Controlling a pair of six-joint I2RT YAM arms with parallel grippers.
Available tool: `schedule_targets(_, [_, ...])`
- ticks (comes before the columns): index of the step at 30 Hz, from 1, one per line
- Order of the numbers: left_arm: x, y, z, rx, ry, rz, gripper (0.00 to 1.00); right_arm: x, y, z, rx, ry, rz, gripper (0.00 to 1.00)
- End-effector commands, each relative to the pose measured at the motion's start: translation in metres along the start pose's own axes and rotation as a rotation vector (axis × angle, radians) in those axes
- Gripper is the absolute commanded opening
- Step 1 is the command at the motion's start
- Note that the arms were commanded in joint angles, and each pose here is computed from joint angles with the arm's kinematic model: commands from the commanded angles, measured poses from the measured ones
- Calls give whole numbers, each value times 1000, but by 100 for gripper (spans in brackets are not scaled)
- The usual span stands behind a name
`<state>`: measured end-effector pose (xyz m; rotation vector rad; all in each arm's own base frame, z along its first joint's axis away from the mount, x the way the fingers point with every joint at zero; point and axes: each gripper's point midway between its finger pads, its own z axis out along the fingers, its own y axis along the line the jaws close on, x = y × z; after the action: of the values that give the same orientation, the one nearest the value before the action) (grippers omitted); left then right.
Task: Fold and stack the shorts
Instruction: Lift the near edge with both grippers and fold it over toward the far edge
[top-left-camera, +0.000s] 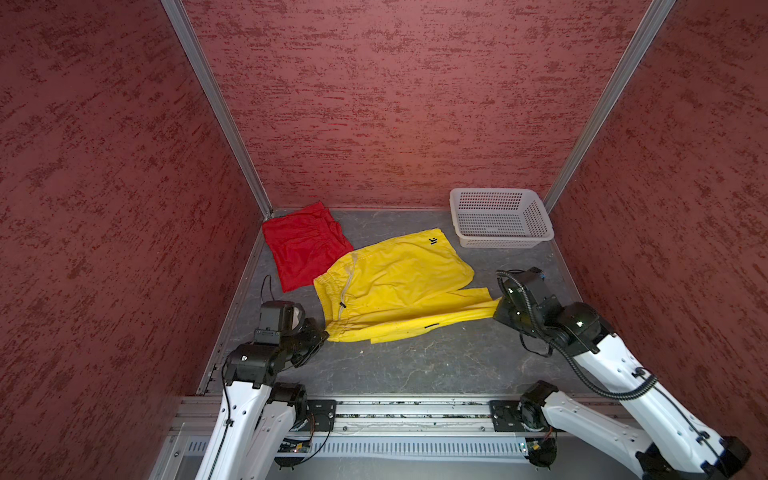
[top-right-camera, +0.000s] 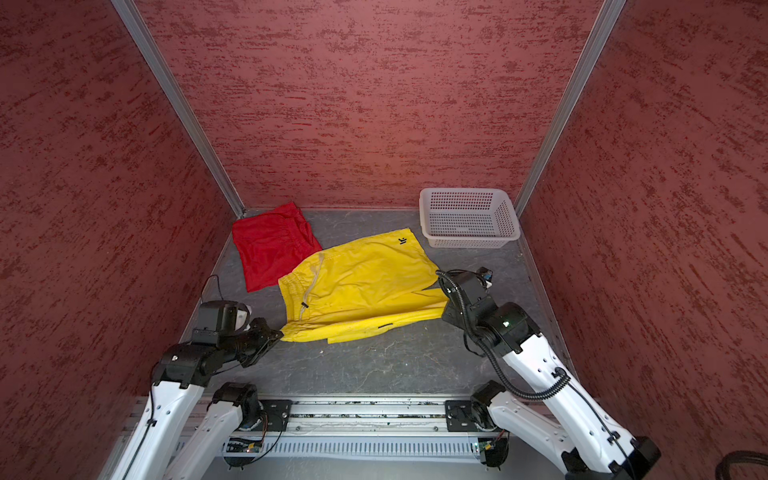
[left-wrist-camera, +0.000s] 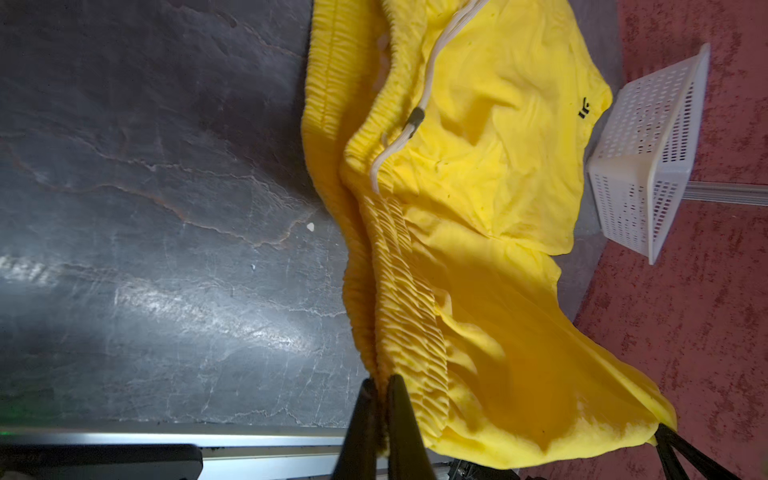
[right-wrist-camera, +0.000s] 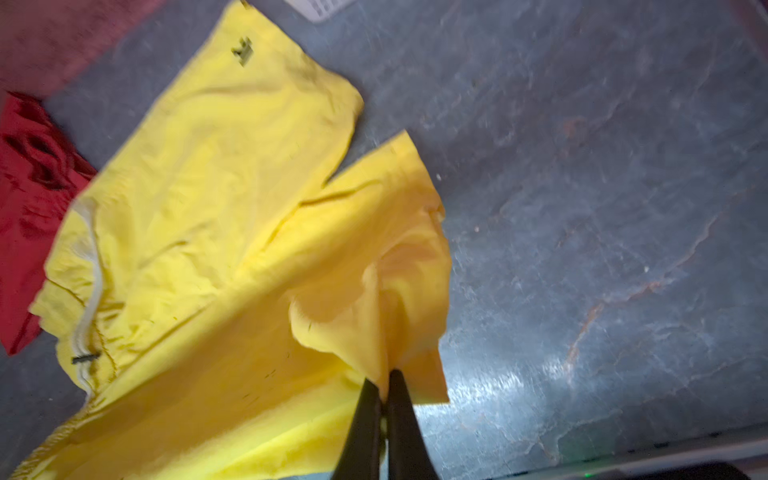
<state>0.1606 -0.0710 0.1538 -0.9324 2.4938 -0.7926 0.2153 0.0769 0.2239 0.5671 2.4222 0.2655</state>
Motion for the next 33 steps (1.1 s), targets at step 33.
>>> schedule_targets(33, [-174,-25,111,-183,-51,-98,11,-173,144,314,-29,-130,-195,30])
